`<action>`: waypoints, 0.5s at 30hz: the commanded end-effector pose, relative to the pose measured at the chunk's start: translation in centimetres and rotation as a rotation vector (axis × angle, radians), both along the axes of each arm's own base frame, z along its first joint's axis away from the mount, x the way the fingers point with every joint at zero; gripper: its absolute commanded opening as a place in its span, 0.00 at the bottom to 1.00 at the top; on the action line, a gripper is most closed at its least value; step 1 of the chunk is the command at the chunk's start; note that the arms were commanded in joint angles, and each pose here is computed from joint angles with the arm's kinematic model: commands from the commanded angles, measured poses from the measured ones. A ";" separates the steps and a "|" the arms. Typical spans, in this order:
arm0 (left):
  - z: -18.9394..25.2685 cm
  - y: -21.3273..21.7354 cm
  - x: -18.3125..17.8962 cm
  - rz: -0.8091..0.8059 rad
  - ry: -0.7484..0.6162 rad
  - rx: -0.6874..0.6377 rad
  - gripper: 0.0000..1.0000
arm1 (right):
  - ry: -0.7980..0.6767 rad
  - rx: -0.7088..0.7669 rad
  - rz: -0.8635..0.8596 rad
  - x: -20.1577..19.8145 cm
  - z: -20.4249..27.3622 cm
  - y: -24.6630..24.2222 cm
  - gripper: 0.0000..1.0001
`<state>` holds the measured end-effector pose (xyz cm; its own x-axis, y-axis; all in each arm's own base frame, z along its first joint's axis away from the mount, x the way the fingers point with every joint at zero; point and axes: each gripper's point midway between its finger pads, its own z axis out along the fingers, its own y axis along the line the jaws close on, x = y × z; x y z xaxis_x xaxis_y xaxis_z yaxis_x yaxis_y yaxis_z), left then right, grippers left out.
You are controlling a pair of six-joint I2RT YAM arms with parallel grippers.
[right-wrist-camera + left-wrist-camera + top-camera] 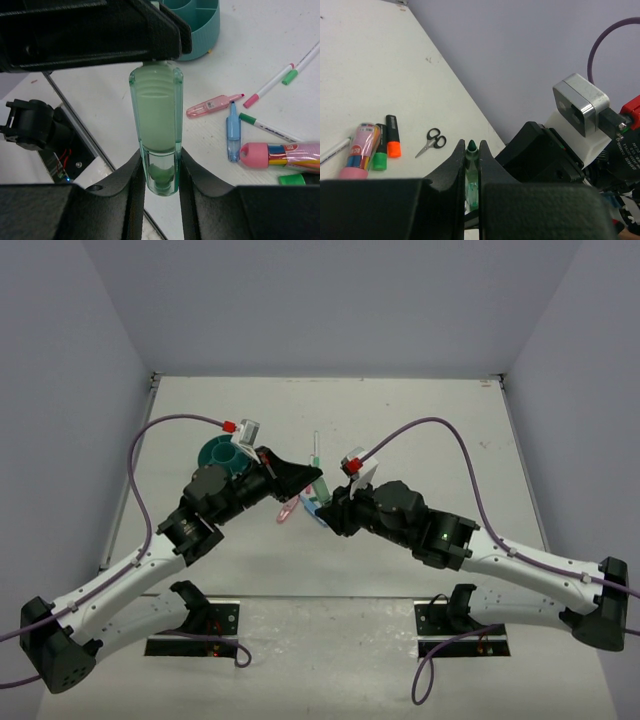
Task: Sort the stationery into containers
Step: Close the pen cap on the pen.
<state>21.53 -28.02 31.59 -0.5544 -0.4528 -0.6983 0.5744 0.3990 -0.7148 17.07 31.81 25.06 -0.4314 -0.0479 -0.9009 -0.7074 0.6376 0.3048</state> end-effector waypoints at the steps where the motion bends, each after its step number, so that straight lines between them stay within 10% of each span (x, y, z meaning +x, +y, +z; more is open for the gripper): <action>1: 3.1 1.3 0.4 0.070 -0.065 -0.027 0.00 | 0.008 -0.007 0.004 -0.4 -2.9 -0.6 0.00; 7: 5.4 2.9 0.1 0.124 -0.113 -0.059 0.00 | 0.098 0.000 0.060 -2.4 -7.3 -1.1 0.02; 11: 4.8 2.3 -0.2 0.092 -0.098 -0.073 0.00 | 0.103 0.038 0.058 -2.7 -6.7 -1.1 0.63; 15: 4.0 2.2 -0.3 0.081 -0.086 -0.082 0.00 | 0.066 0.088 0.042 -2.5 -4.3 -1.7 0.76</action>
